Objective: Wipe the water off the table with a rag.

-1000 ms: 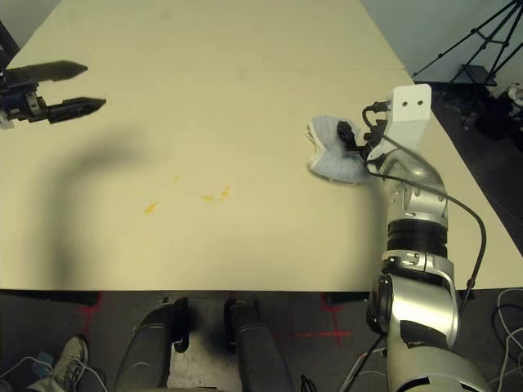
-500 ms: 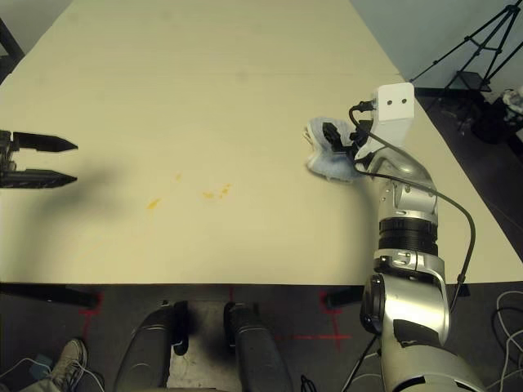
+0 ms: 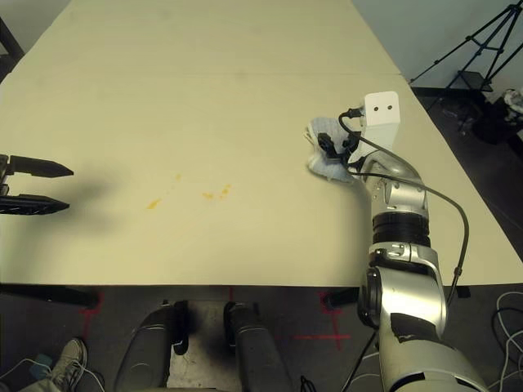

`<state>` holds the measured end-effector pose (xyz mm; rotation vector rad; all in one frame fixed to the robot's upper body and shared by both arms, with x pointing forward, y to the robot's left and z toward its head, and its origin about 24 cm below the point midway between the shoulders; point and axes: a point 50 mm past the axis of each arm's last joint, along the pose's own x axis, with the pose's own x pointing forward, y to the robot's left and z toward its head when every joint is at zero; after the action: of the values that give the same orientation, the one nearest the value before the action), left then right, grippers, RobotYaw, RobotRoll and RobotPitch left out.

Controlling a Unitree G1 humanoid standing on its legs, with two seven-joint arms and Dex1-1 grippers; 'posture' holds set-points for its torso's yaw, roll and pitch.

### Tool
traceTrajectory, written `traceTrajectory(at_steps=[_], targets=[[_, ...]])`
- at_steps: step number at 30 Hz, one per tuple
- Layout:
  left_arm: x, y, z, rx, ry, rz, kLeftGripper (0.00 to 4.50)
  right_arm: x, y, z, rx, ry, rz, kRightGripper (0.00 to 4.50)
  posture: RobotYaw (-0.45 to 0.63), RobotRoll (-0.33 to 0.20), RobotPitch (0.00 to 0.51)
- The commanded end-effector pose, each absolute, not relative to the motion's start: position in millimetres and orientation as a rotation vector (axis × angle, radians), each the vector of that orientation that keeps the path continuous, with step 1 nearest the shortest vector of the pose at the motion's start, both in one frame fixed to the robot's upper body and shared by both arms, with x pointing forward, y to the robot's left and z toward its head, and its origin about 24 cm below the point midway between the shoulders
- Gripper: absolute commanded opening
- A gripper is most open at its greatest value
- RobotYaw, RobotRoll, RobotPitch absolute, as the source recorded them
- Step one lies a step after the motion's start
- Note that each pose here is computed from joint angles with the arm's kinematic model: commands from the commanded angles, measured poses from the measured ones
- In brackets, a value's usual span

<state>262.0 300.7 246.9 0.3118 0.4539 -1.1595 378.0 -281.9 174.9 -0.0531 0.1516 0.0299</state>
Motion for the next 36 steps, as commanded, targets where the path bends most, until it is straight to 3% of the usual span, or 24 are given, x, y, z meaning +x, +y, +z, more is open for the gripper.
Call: traceTrajectory(at_steps=[1, 3, 6, 14, 18, 26, 32, 36], targets=[[259, 302, 244, 0.324, 0.488, -1.170, 4.50, 379, -282, 165, -0.023, 0.211, 0.016, 4.47, 0.24, 0.000, 0.253], [259, 301, 244, 0.326, 0.489, -1.174, 4.50, 380, -282, 162, -0.014, 0.230, 0.016, 4.47, 0.24, 0.000, 0.253], [258, 301, 244, 0.327, 0.488, -1.178, 4.50, 379, -283, 157, -0.012, 0.255, 0.012, 3.90, 0.24, 0.000, 0.253], [259, 297, 243, 0.348, 0.472, -1.208, 4.50, 377, -288, 158, -0.008, 0.243, -0.005, 1.33, 0.24, 0.000, 0.255], [261, 293, 247, 0.520, 0.464, -1.208, 4.50, 375, -276, 177, -0.045, 0.196, 0.081, 0.26, 0.23, 0.000, 0.244], [266, 287, 265, 0.632, 0.375, -1.191, 4.50, 334, -213, 214, -0.079, 0.194, 0.363, 0.20, 0.23, 0.000, 0.240], [268, 289, 268, 0.638, 0.369, -1.176, 4.50, 287, -155, 200, -0.114, 0.344, 0.675, 0.20, 0.22, 0.000, 0.237], [270, 289, 268, 0.634, 0.365, -1.177, 4.50, 275, -128, 190, -0.169, 0.396, 0.787, 0.20, 0.21, 0.000, 0.235]])
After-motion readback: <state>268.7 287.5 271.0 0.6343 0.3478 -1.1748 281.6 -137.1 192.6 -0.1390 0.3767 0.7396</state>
